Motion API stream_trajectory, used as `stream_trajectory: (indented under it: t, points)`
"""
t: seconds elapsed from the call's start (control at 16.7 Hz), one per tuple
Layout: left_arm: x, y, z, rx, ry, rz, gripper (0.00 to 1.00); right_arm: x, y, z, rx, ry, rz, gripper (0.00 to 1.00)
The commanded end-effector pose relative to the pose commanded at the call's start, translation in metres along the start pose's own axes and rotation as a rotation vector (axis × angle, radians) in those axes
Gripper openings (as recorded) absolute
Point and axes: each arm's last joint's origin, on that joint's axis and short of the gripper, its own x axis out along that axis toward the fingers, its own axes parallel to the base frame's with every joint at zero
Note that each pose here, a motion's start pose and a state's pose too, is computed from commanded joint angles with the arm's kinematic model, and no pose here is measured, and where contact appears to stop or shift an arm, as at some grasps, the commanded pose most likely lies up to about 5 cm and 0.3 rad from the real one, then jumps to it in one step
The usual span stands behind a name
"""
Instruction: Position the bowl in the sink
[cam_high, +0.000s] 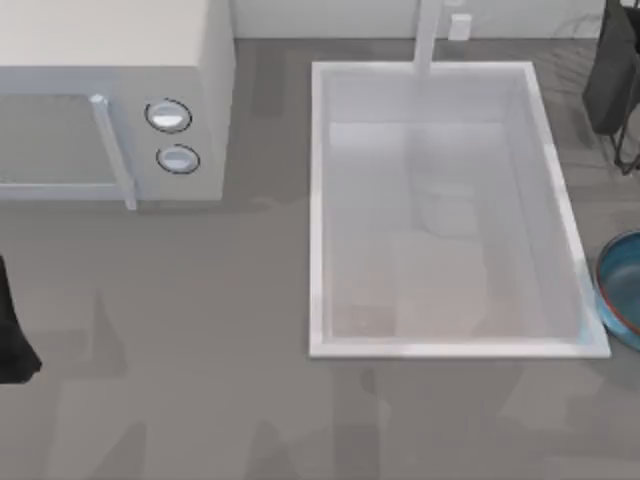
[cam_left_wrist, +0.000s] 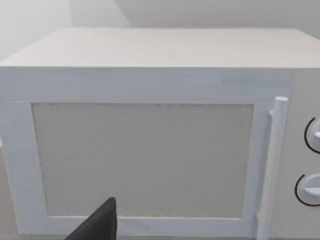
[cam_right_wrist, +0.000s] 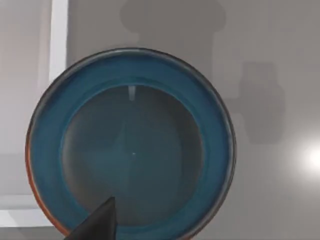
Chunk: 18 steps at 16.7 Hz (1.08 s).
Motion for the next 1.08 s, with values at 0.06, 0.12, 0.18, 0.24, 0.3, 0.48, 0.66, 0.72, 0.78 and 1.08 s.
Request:
stream_trajectory:
  t: [0.06, 0.12, 0.18, 0.24, 0.3, 0.48, 0.66, 0.72, 0.78, 1.08]
  points:
    - [0.0, 0.0, 0.0, 0.0, 0.0, 0.0, 1.0, 0.009, -0.003, 0.012, -0.002, 0.086, 0.004, 1.0]
    - [0.0, 0.0, 0.0, 0.0, 0.0, 0.0, 1.0, 0.018, -0.006, 0.024, -0.004, 0.164, 0.009, 1.0]
    - [0.0, 0.0, 0.0, 0.0, 0.0, 0.0, 1.0, 0.027, -0.009, 0.035, -0.005, 0.236, 0.014, 1.0]
    - [0.0, 0.0, 0.0, 0.0, 0.0, 0.0, 1.0, 0.037, -0.012, 0.045, -0.006, 0.303, 0.021, 1.0]
    - [0.0, 0.0, 0.0, 0.0, 0.0, 0.0, 1.0, 0.047, -0.015, 0.053, -0.006, 0.365, 0.028, 1.0]
    - [0.0, 0.0, 0.0, 0.0, 0.0, 0.0, 1.0, 0.076, -0.023, 0.072, -0.004, 0.512, 0.05, 1.0]
    - [0.0, 0.0, 0.0, 0.0, 0.0, 0.0, 1.0, 0.091, -0.028, 0.082, -0.003, 0.583, 0.064, 1.0]
    - [0.0, 0.0, 0.0, 0.0, 0.0, 0.0, 1.0, 0.093, -0.028, 0.084, -0.003, 0.592, 0.066, 1.0]
    - [0.0, 0.0, 0.0, 0.0, 0.0, 0.0, 1.0, 0.094, -0.028, 0.084, -0.003, 0.594, 0.067, 1.0]
    - [0.0, 0.0, 0.0, 0.0, 0.0, 0.0, 1.0, 0.094, -0.027, 0.083, -0.007, 0.593, 0.067, 1.0]
